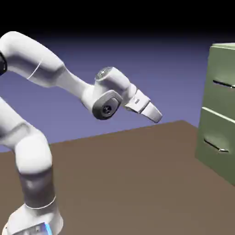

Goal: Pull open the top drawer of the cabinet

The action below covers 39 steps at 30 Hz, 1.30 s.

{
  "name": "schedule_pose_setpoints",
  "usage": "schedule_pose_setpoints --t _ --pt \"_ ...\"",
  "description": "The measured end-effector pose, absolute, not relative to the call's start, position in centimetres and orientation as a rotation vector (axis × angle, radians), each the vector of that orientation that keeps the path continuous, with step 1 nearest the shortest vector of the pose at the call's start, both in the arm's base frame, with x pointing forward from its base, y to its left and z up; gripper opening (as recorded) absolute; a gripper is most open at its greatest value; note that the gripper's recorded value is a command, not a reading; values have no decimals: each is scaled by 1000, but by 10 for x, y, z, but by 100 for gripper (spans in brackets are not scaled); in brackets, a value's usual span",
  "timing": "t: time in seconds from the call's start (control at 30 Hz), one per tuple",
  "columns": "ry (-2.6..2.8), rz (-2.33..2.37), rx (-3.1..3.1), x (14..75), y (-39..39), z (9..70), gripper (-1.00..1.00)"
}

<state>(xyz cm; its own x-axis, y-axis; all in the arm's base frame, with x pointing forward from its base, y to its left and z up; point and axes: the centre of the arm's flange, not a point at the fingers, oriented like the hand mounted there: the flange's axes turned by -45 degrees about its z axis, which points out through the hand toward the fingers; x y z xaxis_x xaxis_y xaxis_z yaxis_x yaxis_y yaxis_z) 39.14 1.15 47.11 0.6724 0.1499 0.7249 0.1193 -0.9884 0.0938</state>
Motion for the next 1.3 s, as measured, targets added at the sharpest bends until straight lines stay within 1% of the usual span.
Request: schedule_pose_setpoints --t 0.27,0.57,0.93,1.13,1.3 --pt "1036 1302 2358 394 45 553 0" --pt "1556 1217 1643 387 56 632 0" --pt "1753 916 832 394 32 693 0" --pt "1747 682 473 414 9 707 0" --pt "1715 457 214 441 -9 707 0"
